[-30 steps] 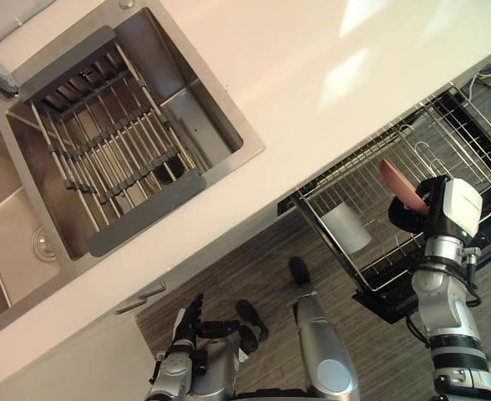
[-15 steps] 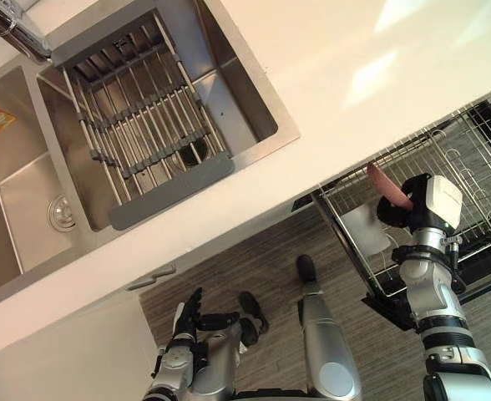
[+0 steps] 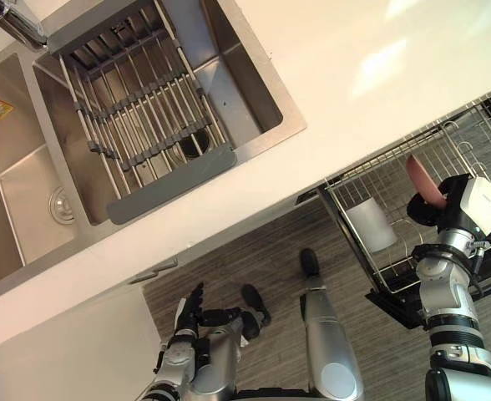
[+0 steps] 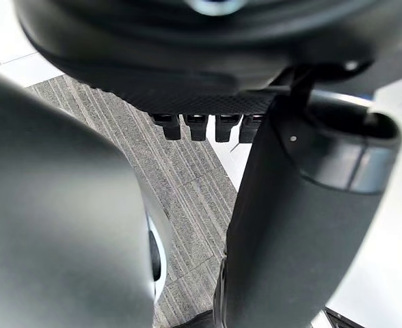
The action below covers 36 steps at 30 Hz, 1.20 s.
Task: Walk over to the sink, pick up the cup, carry it to the dishwasher, place the cup inside the dishwasher, then close the dishwasher door
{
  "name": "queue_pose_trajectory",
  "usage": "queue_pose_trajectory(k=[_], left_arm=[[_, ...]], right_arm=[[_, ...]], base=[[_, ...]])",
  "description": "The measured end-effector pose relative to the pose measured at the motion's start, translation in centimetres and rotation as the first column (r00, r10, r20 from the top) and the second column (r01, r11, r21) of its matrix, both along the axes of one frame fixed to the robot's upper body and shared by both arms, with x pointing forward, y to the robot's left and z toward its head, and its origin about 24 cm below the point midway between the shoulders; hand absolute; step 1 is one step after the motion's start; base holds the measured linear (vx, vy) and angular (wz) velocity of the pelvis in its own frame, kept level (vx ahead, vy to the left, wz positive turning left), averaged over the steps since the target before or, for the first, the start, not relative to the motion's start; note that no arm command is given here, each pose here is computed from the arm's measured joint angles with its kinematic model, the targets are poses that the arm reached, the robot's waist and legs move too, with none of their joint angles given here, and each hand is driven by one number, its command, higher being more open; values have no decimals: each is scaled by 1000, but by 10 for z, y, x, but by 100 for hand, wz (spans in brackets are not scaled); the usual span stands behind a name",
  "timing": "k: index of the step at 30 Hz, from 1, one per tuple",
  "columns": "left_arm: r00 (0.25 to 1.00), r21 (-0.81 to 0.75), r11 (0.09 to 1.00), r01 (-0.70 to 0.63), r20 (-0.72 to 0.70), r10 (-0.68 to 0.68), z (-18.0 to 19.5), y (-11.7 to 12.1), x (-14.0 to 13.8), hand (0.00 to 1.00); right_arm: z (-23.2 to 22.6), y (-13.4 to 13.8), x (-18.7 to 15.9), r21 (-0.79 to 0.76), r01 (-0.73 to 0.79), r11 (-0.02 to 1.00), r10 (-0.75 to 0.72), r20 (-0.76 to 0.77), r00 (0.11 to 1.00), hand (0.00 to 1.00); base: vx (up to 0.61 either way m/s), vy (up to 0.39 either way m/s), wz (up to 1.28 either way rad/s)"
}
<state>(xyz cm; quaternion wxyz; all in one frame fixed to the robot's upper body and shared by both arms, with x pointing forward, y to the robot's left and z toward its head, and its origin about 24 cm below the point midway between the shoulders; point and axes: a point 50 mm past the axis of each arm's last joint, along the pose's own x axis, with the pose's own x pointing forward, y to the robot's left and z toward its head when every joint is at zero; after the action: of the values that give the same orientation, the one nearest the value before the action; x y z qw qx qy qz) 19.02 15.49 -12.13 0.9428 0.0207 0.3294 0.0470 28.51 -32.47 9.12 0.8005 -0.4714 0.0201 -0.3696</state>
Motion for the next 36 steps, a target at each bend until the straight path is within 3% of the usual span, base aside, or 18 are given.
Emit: queue_pose_trajectory(k=[12, 23, 36], left_arm=[[999, -62, 998, -7, 39, 9, 6, -22, 10, 100], [999, -64, 998, -12, 36, 14, 6, -25, 10, 100], [1000, -25, 999, 23, -13, -24, 0, -21, 3, 100]], right_arm=[[18, 3, 8, 0, 6, 1000, -6, 74, 997, 100], [3, 33, 1, 55, -59, 997, 53, 97, 994, 100], [-11, 55, -53, 70, -119, 990, 107, 156, 982, 100]], base=[[25, -12, 2], [20, -15, 6], [7, -1, 0]])
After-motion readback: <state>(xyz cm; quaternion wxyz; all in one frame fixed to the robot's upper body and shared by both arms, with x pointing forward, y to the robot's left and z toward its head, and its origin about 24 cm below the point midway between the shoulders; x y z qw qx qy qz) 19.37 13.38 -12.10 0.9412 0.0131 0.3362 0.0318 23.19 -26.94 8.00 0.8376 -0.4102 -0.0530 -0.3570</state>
